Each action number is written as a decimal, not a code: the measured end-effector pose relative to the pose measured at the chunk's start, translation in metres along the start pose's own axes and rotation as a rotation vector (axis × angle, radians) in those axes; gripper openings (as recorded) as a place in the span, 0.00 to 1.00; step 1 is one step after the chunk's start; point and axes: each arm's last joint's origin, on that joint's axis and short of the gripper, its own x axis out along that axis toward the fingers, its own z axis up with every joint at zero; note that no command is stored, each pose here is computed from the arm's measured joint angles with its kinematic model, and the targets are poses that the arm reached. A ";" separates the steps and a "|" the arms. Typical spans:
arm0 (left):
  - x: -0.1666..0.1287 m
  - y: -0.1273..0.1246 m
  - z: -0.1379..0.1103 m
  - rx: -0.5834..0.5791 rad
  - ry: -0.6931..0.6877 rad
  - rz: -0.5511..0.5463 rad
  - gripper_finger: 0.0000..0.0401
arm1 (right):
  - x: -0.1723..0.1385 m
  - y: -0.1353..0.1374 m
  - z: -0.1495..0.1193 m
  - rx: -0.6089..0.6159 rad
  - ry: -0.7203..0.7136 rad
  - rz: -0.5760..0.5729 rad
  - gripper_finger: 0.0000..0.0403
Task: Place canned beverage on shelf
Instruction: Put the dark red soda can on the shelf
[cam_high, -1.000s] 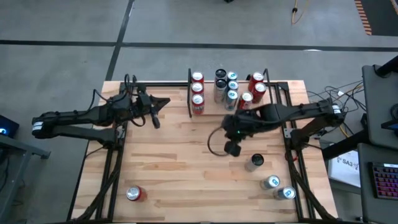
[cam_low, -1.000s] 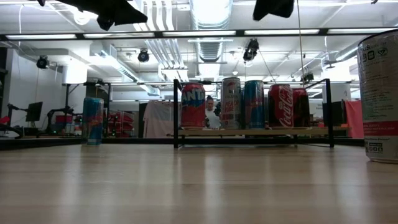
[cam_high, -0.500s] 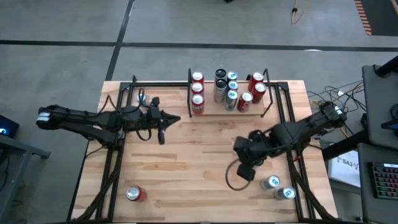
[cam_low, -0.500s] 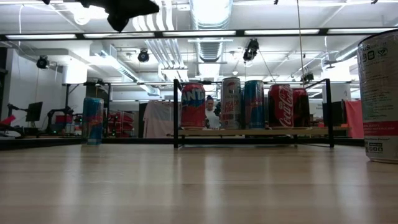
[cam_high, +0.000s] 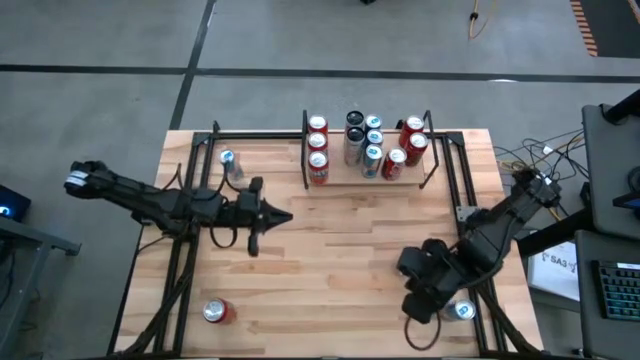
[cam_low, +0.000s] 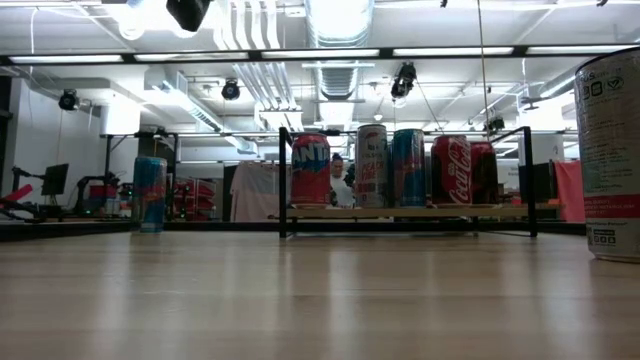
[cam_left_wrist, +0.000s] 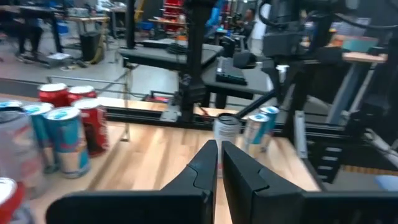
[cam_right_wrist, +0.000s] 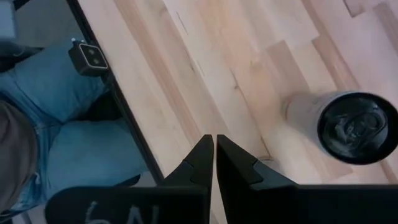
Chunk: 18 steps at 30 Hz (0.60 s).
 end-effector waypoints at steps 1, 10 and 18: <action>0.000 -0.002 0.001 -0.004 0.002 -0.009 0.01 | 0.000 0.001 -0.002 -0.007 -0.009 -0.002 0.02; 0.000 -0.005 0.031 -0.058 0.276 0.103 0.01 | -0.001 0.002 -0.003 -0.041 -0.057 -0.015 0.02; -0.007 -0.020 0.048 -0.175 0.819 0.073 0.01 | -0.001 0.002 -0.003 -0.100 -0.071 -0.023 0.02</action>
